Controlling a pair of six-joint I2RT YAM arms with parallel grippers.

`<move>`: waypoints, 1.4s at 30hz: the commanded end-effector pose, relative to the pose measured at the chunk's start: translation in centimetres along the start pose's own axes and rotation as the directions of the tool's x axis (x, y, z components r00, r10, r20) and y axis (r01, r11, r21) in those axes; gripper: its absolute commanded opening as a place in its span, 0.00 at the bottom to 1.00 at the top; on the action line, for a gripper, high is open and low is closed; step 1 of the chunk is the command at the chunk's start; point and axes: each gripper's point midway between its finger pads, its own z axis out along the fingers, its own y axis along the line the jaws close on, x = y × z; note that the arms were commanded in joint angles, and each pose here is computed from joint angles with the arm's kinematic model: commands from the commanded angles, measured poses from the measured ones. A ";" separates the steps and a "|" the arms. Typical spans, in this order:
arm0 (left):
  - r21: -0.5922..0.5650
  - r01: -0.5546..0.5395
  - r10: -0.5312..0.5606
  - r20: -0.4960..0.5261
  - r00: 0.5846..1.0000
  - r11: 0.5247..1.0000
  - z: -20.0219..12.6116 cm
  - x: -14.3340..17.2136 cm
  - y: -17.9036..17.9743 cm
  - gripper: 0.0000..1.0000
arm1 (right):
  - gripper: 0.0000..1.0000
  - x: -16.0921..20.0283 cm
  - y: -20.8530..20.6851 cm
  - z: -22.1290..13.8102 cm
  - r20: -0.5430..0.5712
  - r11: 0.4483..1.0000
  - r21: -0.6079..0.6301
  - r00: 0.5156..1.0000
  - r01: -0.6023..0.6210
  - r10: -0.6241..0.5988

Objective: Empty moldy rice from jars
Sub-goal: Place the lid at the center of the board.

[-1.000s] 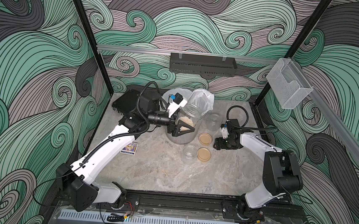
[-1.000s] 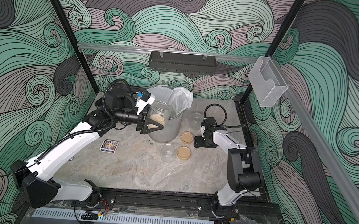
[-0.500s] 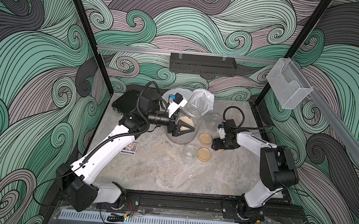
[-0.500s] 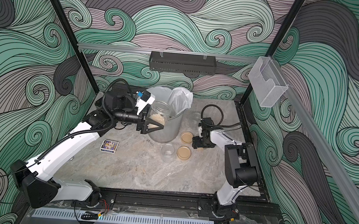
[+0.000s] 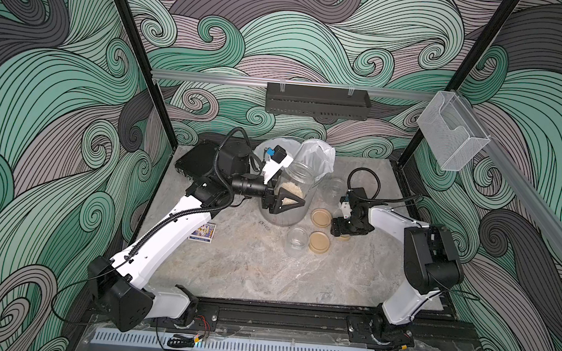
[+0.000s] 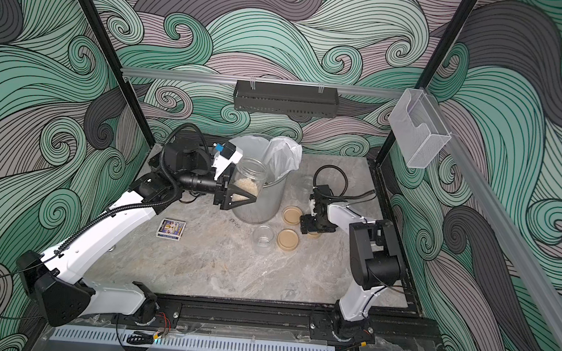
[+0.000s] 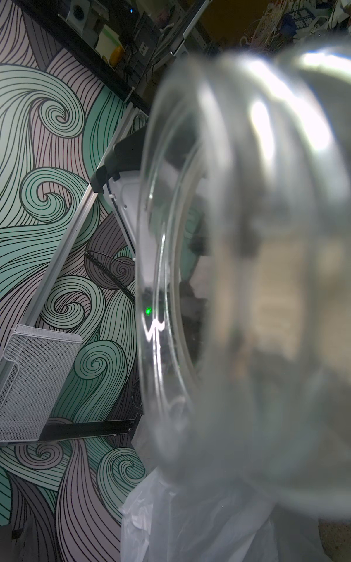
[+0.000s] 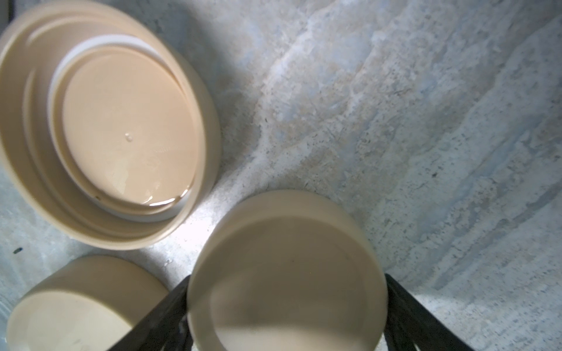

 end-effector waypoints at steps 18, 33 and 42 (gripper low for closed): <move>0.001 -0.136 0.135 0.095 0.986 0.991 -1.4 -4.2 -1.8 0.35 | 0.99 -2.7 0.6 -3.9 0.087 1.000 -0.009 0.996 0.010 -0.009; -0.092 -0.187 0.193 0.066 0.979 0.978 -1.9 -5.4 1.4 0.35 | 0.99 -6.2 2.4 -19.6 0.438 0.991 -0.026 0.893 0.133 -0.108; -0.207 -0.225 0.232 0.010 0.973 0.952 -2.4 -5.2 7.0 0.35 | 0.99 -11.2 9.6 -34.2 0.795 0.865 -0.152 0.579 0.478 -0.180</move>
